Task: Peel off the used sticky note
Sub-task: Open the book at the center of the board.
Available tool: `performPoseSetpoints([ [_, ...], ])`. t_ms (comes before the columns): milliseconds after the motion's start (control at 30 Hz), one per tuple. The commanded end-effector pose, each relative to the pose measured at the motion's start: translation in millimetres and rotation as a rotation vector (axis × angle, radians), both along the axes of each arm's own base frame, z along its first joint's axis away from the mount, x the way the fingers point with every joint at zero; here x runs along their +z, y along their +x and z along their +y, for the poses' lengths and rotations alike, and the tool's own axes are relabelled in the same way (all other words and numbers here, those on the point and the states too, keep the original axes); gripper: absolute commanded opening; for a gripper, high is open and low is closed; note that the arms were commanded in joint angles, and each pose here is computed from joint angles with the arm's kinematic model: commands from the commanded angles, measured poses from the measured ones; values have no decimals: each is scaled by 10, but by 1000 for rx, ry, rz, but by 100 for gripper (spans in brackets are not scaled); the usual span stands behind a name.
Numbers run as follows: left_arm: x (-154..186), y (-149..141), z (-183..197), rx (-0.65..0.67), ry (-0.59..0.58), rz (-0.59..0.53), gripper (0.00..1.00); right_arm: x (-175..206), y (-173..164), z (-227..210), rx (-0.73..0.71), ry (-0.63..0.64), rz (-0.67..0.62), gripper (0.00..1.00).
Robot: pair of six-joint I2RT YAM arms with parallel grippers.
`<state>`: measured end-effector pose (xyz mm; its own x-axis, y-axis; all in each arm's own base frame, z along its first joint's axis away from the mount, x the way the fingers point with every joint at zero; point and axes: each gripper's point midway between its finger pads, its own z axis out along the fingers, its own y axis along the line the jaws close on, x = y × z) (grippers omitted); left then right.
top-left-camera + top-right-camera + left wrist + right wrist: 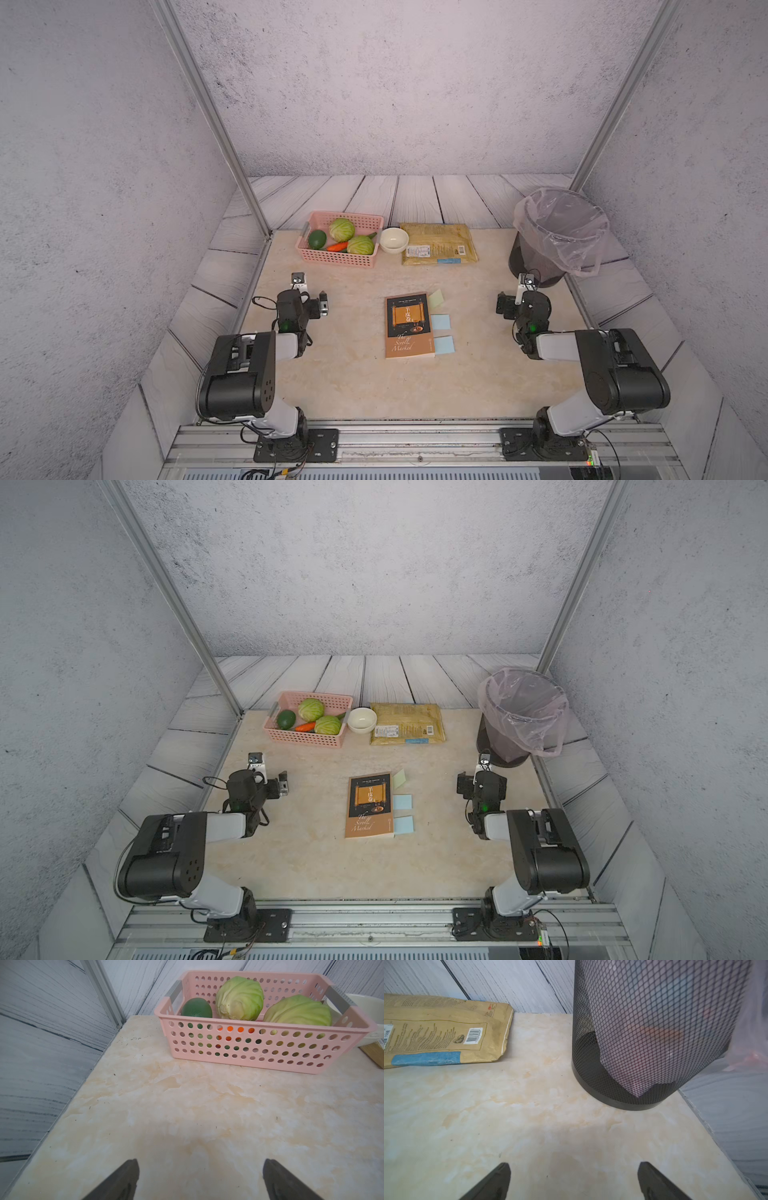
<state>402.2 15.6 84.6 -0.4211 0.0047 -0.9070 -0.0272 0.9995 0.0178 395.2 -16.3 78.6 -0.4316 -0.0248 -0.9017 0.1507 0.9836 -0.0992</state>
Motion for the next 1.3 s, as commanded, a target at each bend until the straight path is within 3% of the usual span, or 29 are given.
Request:
performPoseSetpoints([
  [0,109,49,-10,0,1,-28,98,106,45,9,3,16,-25,100],
  [1033,117,47,-7,1,0,-31,98,112,49,7,1,18,-27,100],
  [1133,234,63,16,16,-1,-63,98,118,52,6,2,20,-30,100],
  [1200,355,71,-61,-26,-14,-9,98,210,66,28,20,5,-64,100],
  [1267,425,-17,-178,-98,-28,117,98,384,9,52,5,-28,-52,100],
])
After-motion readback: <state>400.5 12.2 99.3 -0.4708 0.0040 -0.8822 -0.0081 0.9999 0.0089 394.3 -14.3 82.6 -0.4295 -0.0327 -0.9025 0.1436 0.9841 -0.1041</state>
